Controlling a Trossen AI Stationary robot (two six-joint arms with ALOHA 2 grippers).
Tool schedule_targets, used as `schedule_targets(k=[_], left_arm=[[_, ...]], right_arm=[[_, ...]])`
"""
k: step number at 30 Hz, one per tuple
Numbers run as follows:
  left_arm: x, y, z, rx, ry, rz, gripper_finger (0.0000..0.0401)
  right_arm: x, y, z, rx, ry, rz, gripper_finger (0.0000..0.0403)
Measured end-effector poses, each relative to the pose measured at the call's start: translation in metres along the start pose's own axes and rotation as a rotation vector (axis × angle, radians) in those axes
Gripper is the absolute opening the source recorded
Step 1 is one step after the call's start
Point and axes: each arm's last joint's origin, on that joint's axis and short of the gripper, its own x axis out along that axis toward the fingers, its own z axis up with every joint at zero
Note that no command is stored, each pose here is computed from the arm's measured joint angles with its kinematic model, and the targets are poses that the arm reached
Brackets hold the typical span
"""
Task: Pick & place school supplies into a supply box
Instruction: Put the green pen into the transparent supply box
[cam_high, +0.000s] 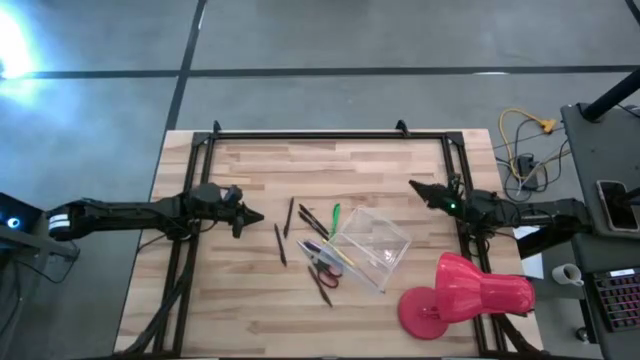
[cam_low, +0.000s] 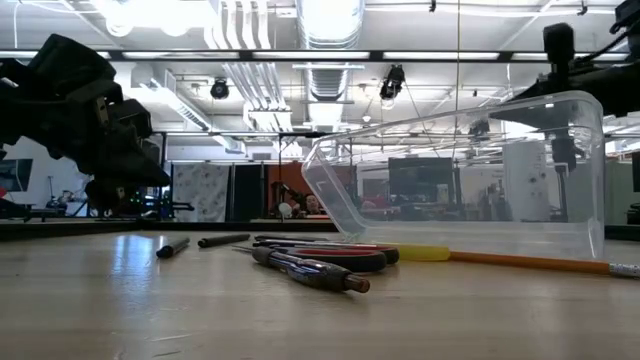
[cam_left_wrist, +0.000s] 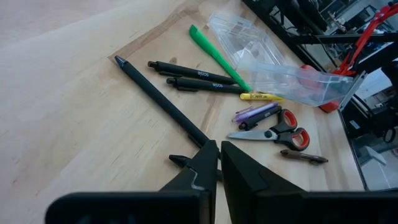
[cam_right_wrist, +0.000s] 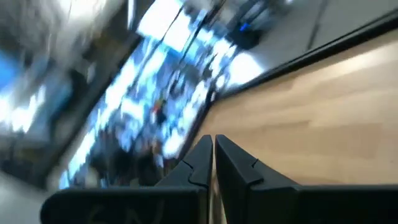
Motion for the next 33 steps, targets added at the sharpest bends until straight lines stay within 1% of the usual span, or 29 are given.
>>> schedule_targets(k=[1, 2, 4, 6, 8, 10, 13, 14, 16, 18, 20, 21, 22, 23, 24, 25, 28, 29, 30, 31, 33], left_arm=[[0.000, 0.000, 0.000, 0.002, 0.000, 0.000, 0.0006], [0.000, 0.000, 0.000, 0.032, -0.002, 0.004, 0.0006], [0.000, 0.001, 0.001, 0.179, -0.015, 0.026, 0.0006], [0.000, 0.001, 0.001, 0.322, -0.017, 0.038, 0.0006], [0.000, 0.001, 0.001, 0.405, -0.015, 0.039, 0.0006], [0.000, 0.002, 0.001, 0.473, -0.021, 0.058, 0.0006], [0.000, 0.004, 0.003, 0.619, -0.046, 0.167, 0.0006], [-0.001, 0.005, 0.003, 0.638, -0.052, 0.189, 0.0006], [-0.001, 0.005, 0.004, 0.642, -0.061, 0.209, 0.0006], [-0.001, 0.005, 0.004, 0.653, -0.060, 0.212, 0.0006], [-0.001, 0.005, 0.004, 0.692, -0.056, 0.215, 0.0006], [-0.001, 0.005, 0.004, 0.688, -0.057, 0.214, 0.0006], [-0.001, 0.005, 0.004, 0.645, -0.064, 0.206, 0.0006], [-0.001, 0.004, 0.005, 0.561, -0.078, 0.196, 0.0006], [-0.001, 0.003, 0.006, 0.439, -0.099, 0.185, 0.0006], [-0.001, 0.002, 0.007, 0.299, -0.127, 0.172, 0.0006], [-0.001, -0.001, 0.013, -0.198, -0.215, 0.106, 0.0006], [-0.001, -0.001, 0.013, -0.334, -0.224, 0.090, 0.0006], [-0.001, -0.001, 0.013, -0.439, -0.228, 0.080, 0.0006], [-0.001, -0.001, 0.013, -0.491, -0.233, 0.075, 0.0006], [-0.001, 0.000, 0.013, -0.531, -0.240, 0.084, 0.0006]], right_arm=[[0.000, 0.001, 0.001, 0.035, -0.034, 0.001, 0.0013], [0.001, 0.004, 0.003, 0.054, -0.060, 0.018, 0.0013], [0.002, 0.013, 0.007, 0.058, -0.092, 0.092, 0.0013], [0.003, 0.025, 0.010, 0.056, -0.098, 0.195, 0.0013], [0.005, 0.037, 0.012, 0.044, -0.082, 0.241, 0.0013], [0.011, 0.045, 0.011, 0.018, -0.058, 0.215, 0.0013], [0.023, 0.053, 0.006, -0.049, -0.021, 0.120, 0.0013], [0.027, 0.055, 0.004, -0.070, -0.005, 0.092, 0.0013], [0.035, 0.061, -0.001, -0.090, 0.021, 0.054, 0.0013], [0.044, 0.068, -0.004, -0.104, 0.035, 0.031, 0.0013], [0.052, 0.073, -0.008, -0.127, 0.052, 0.004, 0.0013], [0.055, 0.075, -0.010, -0.140, 0.063, -0.014, 0.0013], [0.058, 0.077, -0.012, -0.140, 0.073, -0.032, 0.0013], [0.063, 0.079, -0.014, -0.132, 0.081, -0.052, 0.0013], [0.066, 0.080, -0.015, -0.117, 0.089, -0.076, 0.0013], [0.070, 0.080, -0.017, -0.106, 0.102, -0.106, 0.0013], [0.079, 0.079, -0.023, -0.084, 0.151, -0.208, 0.0013], [0.082, 0.079, -0.025, -0.086, 0.163, -0.239, 0.0013], [0.086, 0.080, -0.028, -0.086, 0.171, -0.263, 0.0013], [0.090, 0.082, -0.030, -0.086, 0.175, -0.276, 0.0013], [0.098, 0.085, -0.036, -0.080, 0.182, -0.292, 0.0013]])
